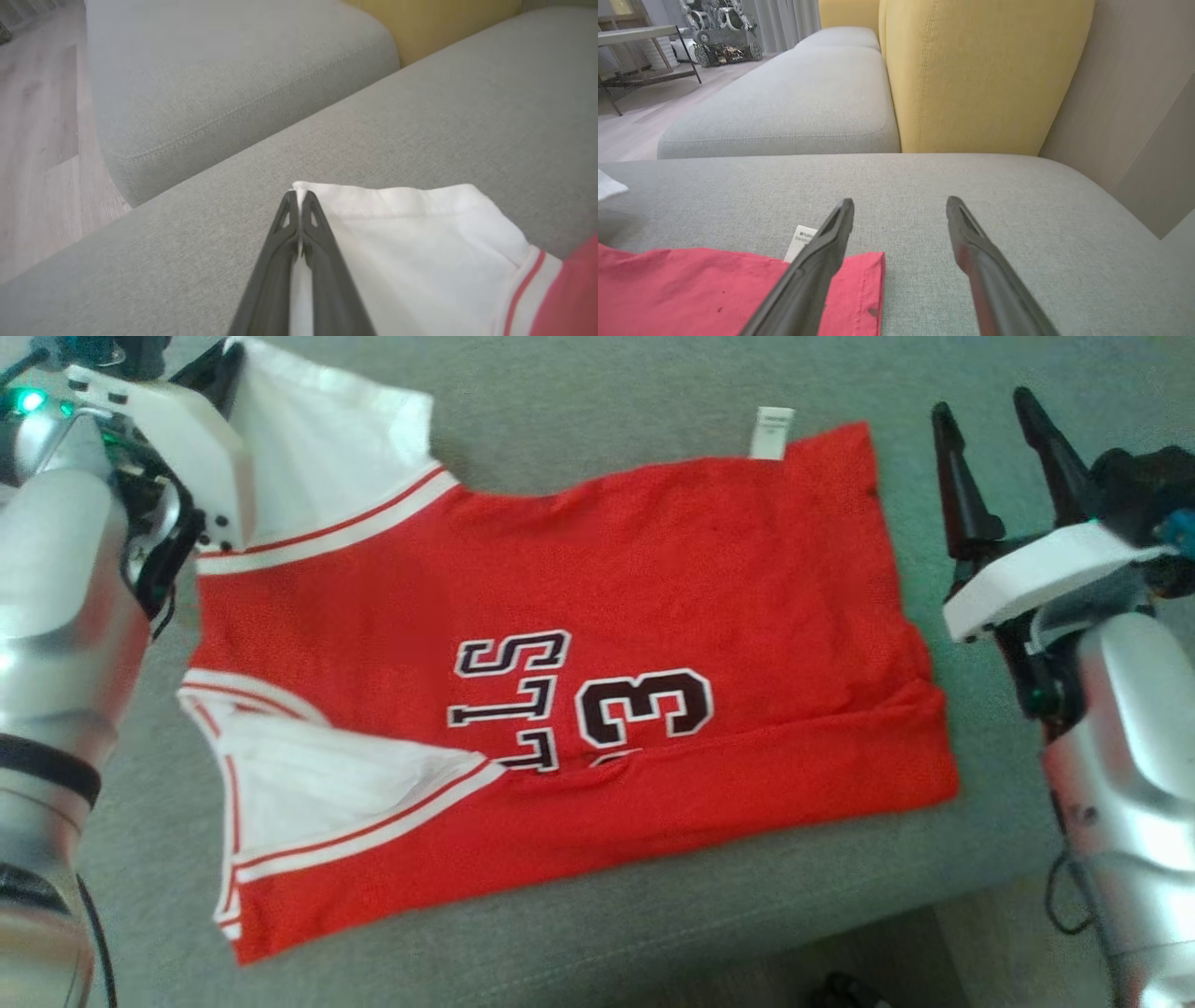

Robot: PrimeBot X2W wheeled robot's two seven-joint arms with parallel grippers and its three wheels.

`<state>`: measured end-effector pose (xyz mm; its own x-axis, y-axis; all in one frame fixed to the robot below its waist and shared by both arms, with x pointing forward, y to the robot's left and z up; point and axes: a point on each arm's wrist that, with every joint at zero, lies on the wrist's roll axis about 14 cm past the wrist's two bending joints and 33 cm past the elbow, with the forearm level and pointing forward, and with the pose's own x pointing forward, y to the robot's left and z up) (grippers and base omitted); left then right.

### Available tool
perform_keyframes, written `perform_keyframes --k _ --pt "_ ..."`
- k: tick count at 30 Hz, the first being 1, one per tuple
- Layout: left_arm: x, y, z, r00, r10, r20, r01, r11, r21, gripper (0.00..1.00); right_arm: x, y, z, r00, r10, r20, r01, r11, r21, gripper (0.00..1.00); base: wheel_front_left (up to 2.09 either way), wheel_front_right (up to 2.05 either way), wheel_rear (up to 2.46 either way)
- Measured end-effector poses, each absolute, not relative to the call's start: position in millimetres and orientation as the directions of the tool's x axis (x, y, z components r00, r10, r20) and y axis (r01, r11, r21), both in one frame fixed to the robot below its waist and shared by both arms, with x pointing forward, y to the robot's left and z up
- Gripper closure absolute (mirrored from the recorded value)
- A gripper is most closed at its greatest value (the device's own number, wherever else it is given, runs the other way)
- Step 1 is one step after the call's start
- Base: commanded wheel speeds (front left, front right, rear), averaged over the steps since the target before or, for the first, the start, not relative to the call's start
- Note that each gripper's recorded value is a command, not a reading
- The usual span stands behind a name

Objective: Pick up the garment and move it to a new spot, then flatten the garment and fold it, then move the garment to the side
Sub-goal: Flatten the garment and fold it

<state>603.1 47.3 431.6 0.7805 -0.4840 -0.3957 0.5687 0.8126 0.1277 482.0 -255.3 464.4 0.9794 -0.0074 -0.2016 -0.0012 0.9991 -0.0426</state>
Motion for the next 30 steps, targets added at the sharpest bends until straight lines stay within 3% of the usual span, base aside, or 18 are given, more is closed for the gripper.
perform_keyframes --k 10,30 --pt "567.8 66.5 453.2 0.8 -0.508 -0.318 0.564 0.817 0.115 1.0 489.2 -251.1 422.6 0.897 0.053 -0.438 -0.083 0.995 -0.049 0.0 0.0 0.0 0.0" --pt "549.1 62.5 453.6 0.78 -0.545 -0.306 0.594 0.8 0.089 1.0 512.8 -243.9 377.0 0.796 0.079 -0.6 -0.117 0.993 -0.025 0.0 0.0 0.0 0.0"
